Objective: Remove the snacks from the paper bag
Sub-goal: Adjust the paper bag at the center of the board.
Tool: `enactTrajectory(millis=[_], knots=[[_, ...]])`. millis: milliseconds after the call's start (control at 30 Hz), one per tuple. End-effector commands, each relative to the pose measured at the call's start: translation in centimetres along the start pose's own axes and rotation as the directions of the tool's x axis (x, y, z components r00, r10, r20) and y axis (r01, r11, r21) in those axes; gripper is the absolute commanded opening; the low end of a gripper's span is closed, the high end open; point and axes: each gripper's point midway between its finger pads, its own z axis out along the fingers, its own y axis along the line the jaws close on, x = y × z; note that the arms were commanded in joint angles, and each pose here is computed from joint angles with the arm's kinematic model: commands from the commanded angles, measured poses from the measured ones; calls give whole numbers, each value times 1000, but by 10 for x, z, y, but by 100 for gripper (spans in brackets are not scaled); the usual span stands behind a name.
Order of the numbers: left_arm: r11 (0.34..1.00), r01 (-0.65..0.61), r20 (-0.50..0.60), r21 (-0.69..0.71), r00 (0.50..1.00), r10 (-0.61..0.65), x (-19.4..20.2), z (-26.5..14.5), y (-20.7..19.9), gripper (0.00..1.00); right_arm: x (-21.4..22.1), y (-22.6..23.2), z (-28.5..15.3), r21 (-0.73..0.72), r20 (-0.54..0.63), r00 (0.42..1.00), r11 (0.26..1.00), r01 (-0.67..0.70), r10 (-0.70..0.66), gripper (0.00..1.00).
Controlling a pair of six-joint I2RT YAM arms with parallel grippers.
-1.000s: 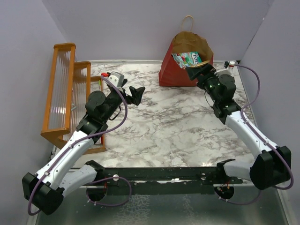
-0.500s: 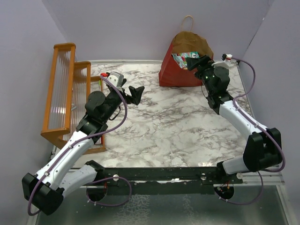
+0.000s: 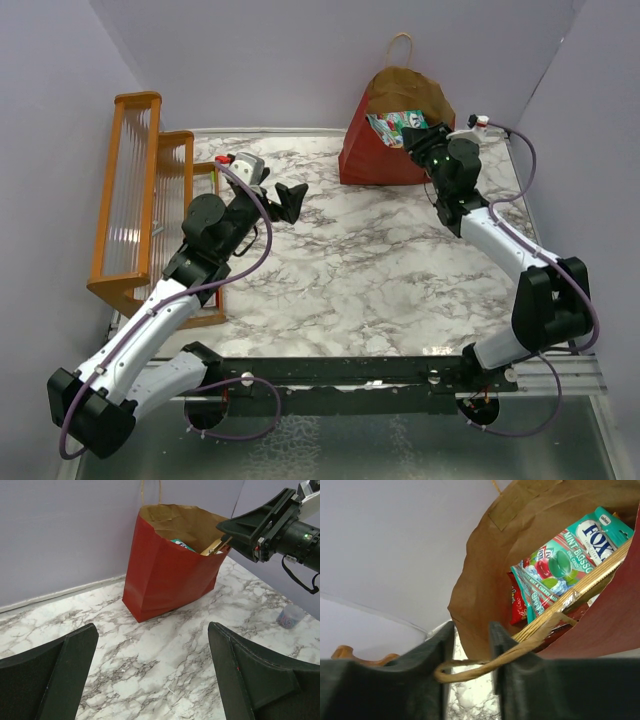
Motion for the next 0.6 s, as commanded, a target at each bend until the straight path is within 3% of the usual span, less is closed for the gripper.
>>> enactTrajectory(millis=[0,133,367,567], knots=[[1000,-17,12,-18,1000,17,-2,2,3,94,-10,11,7,-33,25,1000,999,-1,2,22],[1000,-16,9,-18,1000,16,0,2,3,94,5,17,-5,-83,-58,998,996,21,-26,1],[1000,-20,-3,-22,1000,20,4,4,4,94,48,32,-61,-222,-314,948,975,-19,-53,1],[1000,-15,-27,-10,1000,15,12,8,3,94,94,47,-132,-386,-597,785,917,-99,-166,1]])
